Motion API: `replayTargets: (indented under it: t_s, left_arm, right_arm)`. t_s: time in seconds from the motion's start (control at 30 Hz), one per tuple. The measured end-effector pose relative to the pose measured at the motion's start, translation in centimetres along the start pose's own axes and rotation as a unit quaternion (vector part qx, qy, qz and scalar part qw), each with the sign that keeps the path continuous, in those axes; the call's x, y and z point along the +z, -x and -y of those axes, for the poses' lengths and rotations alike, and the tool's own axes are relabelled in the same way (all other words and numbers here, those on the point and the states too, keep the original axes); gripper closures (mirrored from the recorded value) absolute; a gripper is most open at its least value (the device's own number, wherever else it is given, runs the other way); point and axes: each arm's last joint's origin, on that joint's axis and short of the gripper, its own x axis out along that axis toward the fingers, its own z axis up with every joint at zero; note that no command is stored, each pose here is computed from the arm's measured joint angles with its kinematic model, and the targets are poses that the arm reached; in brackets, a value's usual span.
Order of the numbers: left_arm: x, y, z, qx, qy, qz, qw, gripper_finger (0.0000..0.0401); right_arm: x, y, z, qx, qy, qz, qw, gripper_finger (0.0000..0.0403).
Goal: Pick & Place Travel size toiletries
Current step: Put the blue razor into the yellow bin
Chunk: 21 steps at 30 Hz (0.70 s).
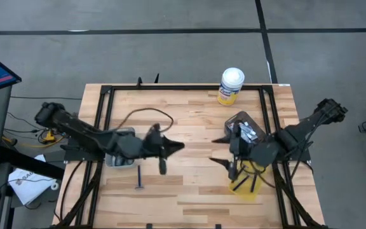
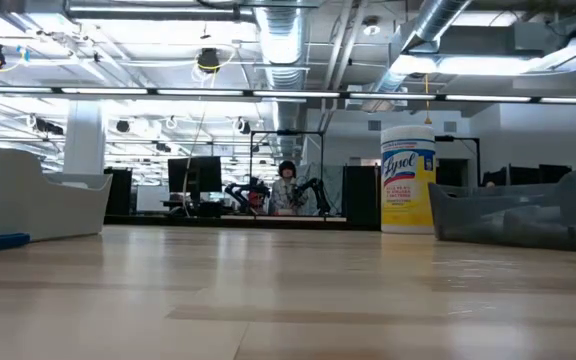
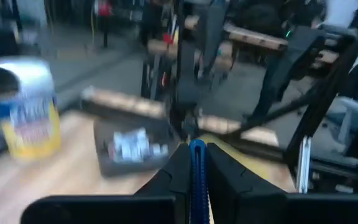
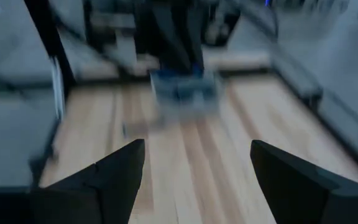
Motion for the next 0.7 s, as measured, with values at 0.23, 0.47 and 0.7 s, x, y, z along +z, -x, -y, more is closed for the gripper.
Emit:
replayTargets:
  t_s: [0.23, 0.47, 0.7]
  left_arm:
    - [5.9, 2.6, -3.5, 0.047, 0.007, 0.134, 0.99, 0.0383]
    - [9.7, 3.4, -5.0, -0.062, 0.045, 0.288, 0.955, 0.0382]
    - [10.0, 3.3, -5.0, -0.115, 0.039, 0.315, 0.941, 0.0383]
  right_arm:
    - [4.1, -0.9, 1.4, -0.006, -0.027, 0.154, 0.988, 0.0117]
    - [5.6, -3.1, 2.7, 0.014, -0.057, 0.214, 0.975, 0.0117]
    - [7.3, -5.2, 4.1, 0.027, -0.09, 0.252, 0.963, 0.0117]
